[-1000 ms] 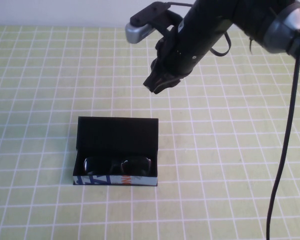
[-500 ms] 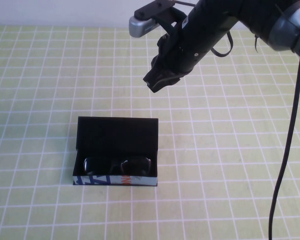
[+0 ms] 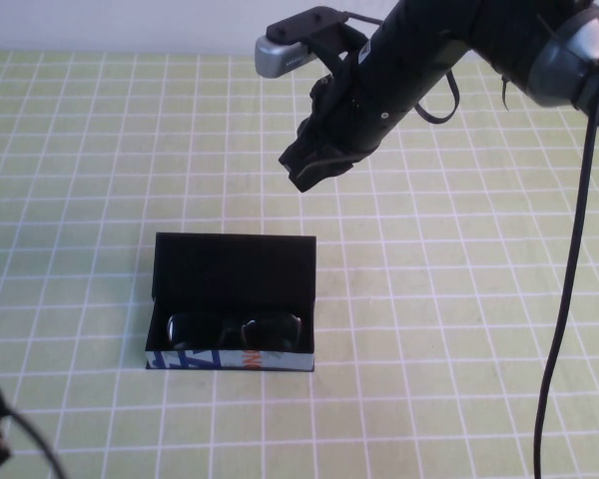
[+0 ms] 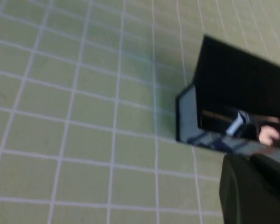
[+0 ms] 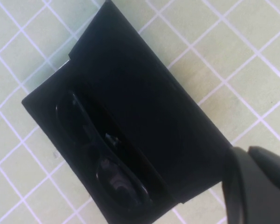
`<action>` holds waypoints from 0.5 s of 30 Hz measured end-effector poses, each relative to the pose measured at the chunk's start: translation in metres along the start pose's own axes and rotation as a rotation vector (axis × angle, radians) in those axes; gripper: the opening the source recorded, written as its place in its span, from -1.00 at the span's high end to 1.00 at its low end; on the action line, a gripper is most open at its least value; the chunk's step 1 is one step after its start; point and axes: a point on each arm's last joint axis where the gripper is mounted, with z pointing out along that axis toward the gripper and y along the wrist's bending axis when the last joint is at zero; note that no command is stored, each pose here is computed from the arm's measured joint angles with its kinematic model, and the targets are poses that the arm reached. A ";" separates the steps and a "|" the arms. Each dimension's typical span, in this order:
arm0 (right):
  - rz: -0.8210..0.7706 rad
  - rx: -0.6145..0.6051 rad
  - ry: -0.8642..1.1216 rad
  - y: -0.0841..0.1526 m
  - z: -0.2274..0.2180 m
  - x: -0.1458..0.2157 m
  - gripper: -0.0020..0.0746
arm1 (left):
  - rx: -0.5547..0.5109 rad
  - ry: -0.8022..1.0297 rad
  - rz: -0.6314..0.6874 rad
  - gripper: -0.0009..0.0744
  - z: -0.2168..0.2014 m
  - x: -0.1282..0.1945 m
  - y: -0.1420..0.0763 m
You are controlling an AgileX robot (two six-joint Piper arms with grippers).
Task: Return glasses to glasses case
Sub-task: Close the glasses case
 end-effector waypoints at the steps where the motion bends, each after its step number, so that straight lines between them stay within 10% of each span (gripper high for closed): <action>1: 0.003 0.000 0.002 0.000 0.001 0.000 0.98 | 0.010 0.080 0.033 0.98 0.004 -0.004 -0.006; 15: 0.011 -0.001 0.002 0.000 0.001 0.000 0.98 | 0.285 0.663 0.281 0.98 0.119 -0.005 -0.062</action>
